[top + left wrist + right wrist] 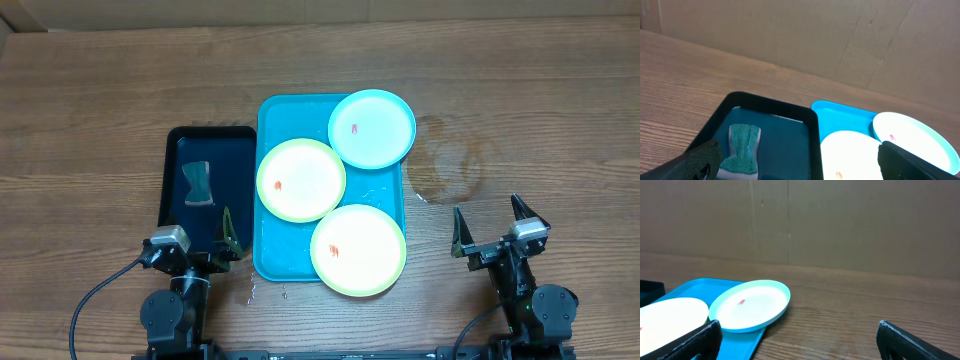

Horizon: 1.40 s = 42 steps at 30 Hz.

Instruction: Clean dirty plates on tray and stack at the side

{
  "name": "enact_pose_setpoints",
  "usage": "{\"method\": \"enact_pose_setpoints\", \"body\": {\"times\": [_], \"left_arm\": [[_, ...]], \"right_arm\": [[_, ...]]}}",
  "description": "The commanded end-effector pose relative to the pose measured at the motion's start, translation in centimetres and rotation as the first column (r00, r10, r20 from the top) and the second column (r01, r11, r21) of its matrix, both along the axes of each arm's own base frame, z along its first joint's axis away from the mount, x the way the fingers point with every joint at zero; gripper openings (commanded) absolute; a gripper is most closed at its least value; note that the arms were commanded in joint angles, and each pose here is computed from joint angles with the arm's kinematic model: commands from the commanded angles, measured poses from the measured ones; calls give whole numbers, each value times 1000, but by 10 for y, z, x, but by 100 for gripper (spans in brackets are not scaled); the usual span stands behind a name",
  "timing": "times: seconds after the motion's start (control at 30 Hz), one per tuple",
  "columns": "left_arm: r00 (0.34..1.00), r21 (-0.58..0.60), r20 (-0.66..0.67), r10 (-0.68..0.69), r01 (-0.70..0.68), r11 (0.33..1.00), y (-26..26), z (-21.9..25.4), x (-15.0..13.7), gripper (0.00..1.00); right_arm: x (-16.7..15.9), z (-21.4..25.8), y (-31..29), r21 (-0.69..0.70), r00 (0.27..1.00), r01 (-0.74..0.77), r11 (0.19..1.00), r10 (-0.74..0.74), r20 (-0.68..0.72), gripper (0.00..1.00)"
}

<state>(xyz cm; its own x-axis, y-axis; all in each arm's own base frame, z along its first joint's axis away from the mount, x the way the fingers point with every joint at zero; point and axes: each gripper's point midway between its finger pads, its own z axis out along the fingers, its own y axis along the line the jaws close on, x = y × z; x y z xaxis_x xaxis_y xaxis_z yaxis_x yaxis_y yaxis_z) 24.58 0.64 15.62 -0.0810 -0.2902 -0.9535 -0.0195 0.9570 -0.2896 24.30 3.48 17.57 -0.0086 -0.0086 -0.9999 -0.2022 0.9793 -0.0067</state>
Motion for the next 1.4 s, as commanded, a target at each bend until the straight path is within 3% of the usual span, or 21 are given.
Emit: {"method": "enact_pose_setpoints", "body": {"times": [0.0,0.23,0.33,0.53,0.77,1.1,1.23,1.37], "left_arm": [[999,-14,-1,-37,37,999,-7,2,-1,100],[992,-41,9,-123,123,992,-22,5,-2,100],[987,-40,22,-162,163,986,-29,11,-4,100],[969,-38,85,-232,236,971,-42,61,-18,100],[966,-33,112,-233,238,971,-45,142,-45,100],[946,2,-141,-291,294,956,-52,199,-42,100],[885,7,-351,-306,329,944,-52,202,-35,100],[798,-39,-512,-318,348,937,-51,201,-20,100]], "right_arm": [[0,0,0,3,1000,-2,1000,1,13,100],[-18,6,48,26,956,-293,956,293,29,100],[-24,18,57,32,933,-354,935,351,76,100],[-26,27,58,266,931,-361,894,364,38,100],[-33,68,49,265,949,-315,912,309,62,100],[-36,155,42,286,961,-230,930,263,-83,100],[-17,175,42,321,934,-179,930,263,-243,100],[9,173,42,318,856,-121,940,262,-447,100]]}}
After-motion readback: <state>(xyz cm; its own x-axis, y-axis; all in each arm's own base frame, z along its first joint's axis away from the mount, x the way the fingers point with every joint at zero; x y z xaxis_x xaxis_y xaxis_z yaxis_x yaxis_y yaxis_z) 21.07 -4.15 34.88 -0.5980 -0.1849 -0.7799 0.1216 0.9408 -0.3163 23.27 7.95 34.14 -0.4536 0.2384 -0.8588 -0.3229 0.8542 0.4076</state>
